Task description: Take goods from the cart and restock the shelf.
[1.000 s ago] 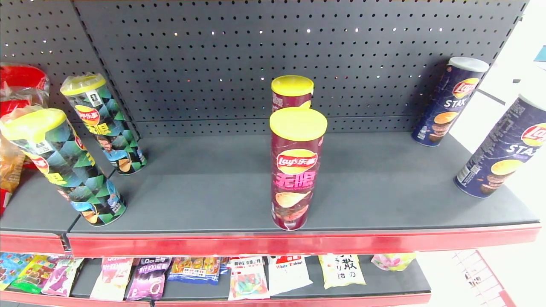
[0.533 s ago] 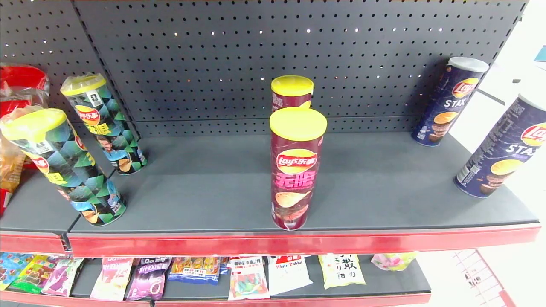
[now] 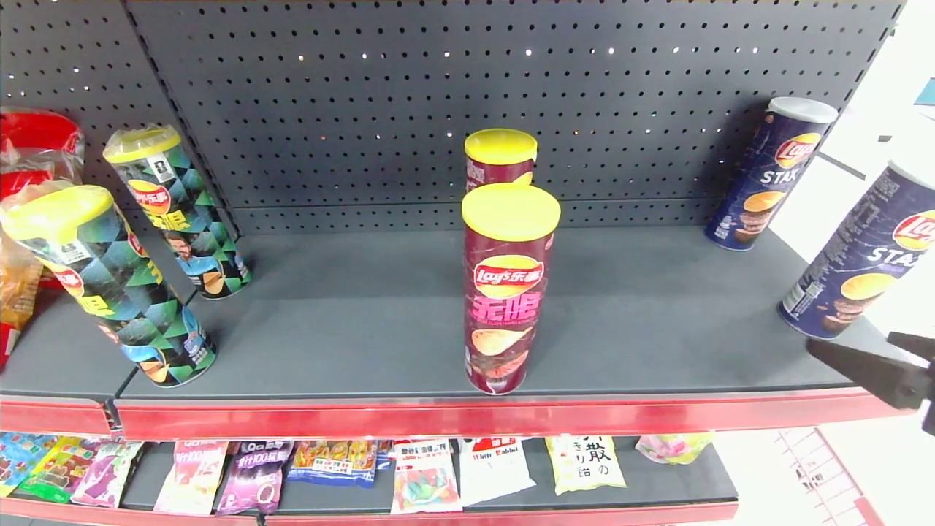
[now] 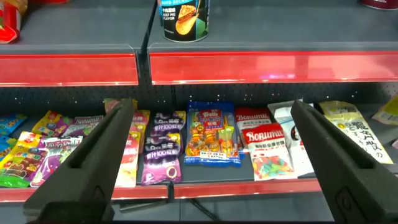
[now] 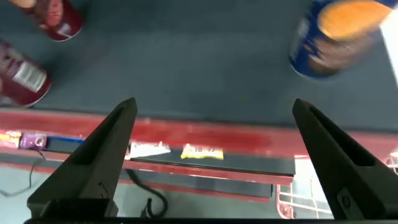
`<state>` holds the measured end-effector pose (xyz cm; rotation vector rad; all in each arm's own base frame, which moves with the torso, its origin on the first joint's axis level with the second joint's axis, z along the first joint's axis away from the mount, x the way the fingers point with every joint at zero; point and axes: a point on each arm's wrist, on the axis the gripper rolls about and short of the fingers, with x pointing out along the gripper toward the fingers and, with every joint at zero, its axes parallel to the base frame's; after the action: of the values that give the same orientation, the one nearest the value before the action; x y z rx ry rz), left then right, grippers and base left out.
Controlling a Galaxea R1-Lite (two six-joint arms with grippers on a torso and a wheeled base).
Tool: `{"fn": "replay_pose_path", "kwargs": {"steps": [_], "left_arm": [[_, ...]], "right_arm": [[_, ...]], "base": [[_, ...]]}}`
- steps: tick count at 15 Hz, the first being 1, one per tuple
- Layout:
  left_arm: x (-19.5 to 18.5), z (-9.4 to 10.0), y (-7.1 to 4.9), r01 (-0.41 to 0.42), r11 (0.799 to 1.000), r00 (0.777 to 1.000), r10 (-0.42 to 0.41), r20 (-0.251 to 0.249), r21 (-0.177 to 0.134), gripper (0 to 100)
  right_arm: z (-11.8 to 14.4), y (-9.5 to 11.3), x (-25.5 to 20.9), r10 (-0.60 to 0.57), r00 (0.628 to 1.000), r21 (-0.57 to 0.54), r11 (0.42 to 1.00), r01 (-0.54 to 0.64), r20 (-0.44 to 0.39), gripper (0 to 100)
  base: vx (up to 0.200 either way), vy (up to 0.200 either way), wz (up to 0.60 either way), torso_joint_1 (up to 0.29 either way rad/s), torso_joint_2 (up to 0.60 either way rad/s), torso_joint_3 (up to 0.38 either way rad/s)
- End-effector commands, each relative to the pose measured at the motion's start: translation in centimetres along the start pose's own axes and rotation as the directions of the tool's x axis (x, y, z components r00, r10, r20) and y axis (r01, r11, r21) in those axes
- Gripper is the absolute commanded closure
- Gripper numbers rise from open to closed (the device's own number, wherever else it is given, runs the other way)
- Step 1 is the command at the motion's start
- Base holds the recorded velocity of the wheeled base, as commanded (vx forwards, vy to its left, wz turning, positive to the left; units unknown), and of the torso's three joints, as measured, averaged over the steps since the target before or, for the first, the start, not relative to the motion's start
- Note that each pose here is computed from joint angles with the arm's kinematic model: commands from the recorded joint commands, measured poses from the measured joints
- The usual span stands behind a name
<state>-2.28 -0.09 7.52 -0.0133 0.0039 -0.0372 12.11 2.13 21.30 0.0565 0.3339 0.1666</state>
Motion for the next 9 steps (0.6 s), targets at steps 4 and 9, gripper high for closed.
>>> {"fn": "replay_pose_path", "kwargs": {"steps": [4, 9], "left_arm": [[0.0, 0.0, 0.0, 0.0, 1.0, 1.0, 0.0, 0.001, -0.001, 0], [0.0, 0.0, 0.0, 0.0, 1.0, 1.0, 0.0, 0.001, -0.001, 0]], "right_arm": [[0.6, 6.6, 11.1, 0.026, 0.99, -0.208, 0.977, -0.055, -0.138, 0], [0.2, 10.2, 12.7, 0.028, 0.989, -0.291, 0.954, -0.07, -0.146, 0]], "base": [[0.0, 0.0, 0.0, 0.0, 0.0, 0.0], [0.0, 0.0, 0.0, 0.0, 0.0, 0.0]]}}
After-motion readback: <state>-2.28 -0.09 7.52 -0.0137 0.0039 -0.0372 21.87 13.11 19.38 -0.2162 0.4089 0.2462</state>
